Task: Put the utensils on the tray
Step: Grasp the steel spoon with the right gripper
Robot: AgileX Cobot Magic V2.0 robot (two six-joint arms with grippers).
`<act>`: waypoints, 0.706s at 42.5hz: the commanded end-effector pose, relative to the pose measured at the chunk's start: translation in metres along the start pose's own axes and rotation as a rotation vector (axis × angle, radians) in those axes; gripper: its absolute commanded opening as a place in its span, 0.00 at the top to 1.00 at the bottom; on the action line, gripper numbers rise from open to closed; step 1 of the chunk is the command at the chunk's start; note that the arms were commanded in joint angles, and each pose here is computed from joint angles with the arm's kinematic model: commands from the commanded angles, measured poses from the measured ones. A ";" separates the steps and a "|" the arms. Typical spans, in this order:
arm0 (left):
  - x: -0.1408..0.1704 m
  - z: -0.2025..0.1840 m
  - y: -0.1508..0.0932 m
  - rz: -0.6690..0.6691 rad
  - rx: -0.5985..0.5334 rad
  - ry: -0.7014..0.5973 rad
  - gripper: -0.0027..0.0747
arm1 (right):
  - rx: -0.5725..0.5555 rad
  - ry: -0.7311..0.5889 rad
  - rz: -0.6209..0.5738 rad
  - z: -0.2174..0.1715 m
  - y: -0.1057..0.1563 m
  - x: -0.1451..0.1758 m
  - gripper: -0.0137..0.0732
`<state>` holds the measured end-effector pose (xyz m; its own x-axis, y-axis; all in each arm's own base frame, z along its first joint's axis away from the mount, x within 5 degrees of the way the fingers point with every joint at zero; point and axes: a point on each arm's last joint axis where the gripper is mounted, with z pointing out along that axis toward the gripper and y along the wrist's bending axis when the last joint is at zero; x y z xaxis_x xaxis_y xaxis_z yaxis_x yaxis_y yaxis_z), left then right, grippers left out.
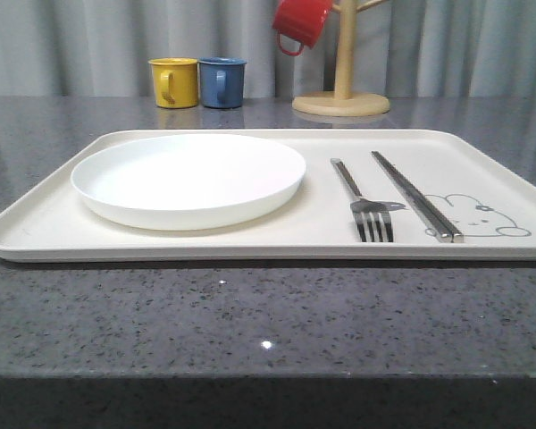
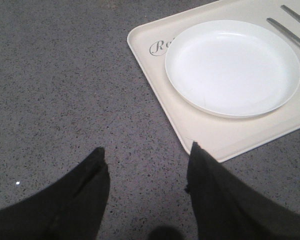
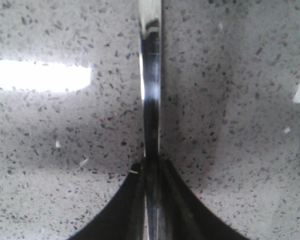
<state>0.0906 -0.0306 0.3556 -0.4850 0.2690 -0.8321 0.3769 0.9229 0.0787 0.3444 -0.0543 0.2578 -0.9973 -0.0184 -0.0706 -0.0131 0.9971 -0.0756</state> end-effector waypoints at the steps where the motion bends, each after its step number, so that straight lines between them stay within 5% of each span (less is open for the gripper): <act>1: -0.013 -0.005 0.001 -0.007 -0.004 -0.095 0.51 | -0.008 0.014 0.012 -0.033 -0.001 0.017 0.78; 17: -0.013 -0.005 0.001 -0.007 -0.004 -0.095 0.51 | -0.280 -0.188 0.013 -0.093 0.042 0.039 0.78; 30: -0.013 -0.005 0.001 -0.007 -0.004 -0.095 0.51 | -0.338 -0.140 -0.057 -0.086 0.114 0.034 0.78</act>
<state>0.0906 -0.0306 0.3556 -0.4850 0.2690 -0.8321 0.3769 0.9229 0.0787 0.3140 0.0516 0.3219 -0.9650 -0.0485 -0.2577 -0.1083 0.9687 0.2233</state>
